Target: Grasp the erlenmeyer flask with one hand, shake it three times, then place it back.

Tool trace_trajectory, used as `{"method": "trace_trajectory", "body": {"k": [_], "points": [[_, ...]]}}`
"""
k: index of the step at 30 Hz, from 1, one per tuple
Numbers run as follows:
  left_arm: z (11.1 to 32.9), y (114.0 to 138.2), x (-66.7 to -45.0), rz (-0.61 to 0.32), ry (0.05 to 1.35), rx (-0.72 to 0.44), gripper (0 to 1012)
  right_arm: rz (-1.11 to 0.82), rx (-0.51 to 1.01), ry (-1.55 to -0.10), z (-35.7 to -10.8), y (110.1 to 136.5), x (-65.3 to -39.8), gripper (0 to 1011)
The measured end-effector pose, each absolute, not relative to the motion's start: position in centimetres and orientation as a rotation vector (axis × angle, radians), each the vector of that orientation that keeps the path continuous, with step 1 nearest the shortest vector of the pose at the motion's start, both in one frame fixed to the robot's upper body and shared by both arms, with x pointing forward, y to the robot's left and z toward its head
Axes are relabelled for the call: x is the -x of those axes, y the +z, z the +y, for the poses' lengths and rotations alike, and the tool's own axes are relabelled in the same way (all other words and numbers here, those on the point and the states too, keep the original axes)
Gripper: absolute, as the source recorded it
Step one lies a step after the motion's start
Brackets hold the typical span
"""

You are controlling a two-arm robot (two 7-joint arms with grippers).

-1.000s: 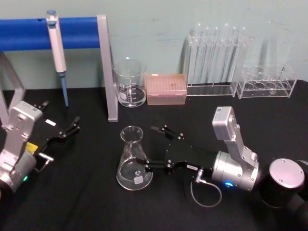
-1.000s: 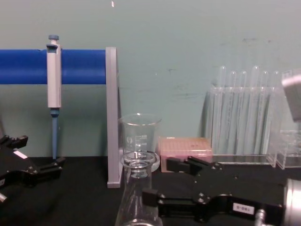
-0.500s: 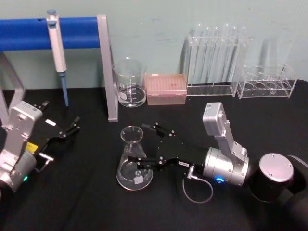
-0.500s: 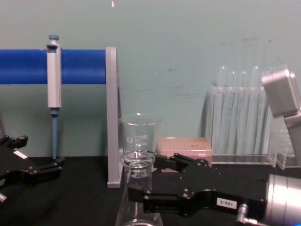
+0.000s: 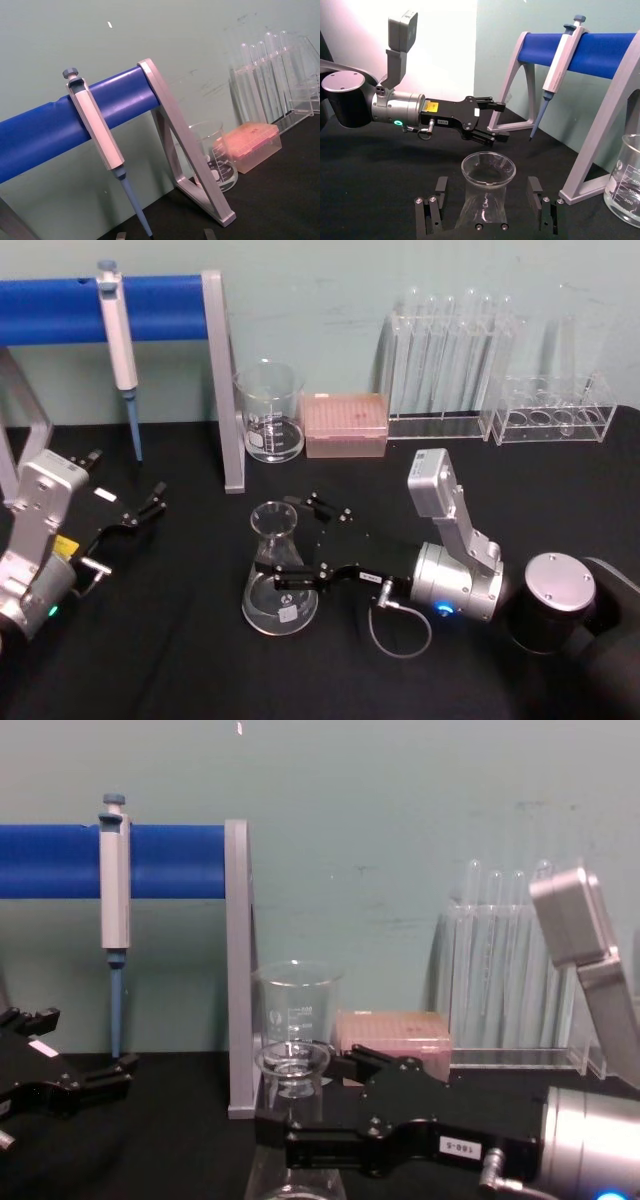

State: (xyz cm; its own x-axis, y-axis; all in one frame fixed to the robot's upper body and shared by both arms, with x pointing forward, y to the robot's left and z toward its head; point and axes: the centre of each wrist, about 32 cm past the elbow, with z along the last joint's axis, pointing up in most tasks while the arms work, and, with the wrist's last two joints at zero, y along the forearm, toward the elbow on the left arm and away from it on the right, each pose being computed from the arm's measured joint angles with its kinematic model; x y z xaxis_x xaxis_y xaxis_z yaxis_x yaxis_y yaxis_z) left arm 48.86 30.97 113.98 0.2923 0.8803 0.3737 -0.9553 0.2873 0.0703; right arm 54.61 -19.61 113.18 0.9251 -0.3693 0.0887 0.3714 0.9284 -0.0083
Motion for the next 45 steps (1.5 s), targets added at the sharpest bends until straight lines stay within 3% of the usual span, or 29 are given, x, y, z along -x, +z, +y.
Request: {"method": "trace_trajectory", "body": {"k": [45], "points": [[30.97, 113.98, -48.86, -0.285, 1.248, -0.305, 1001, -0.082, 0.034, -0.373, -19.16, 113.12, -55.16, 1000]]}}
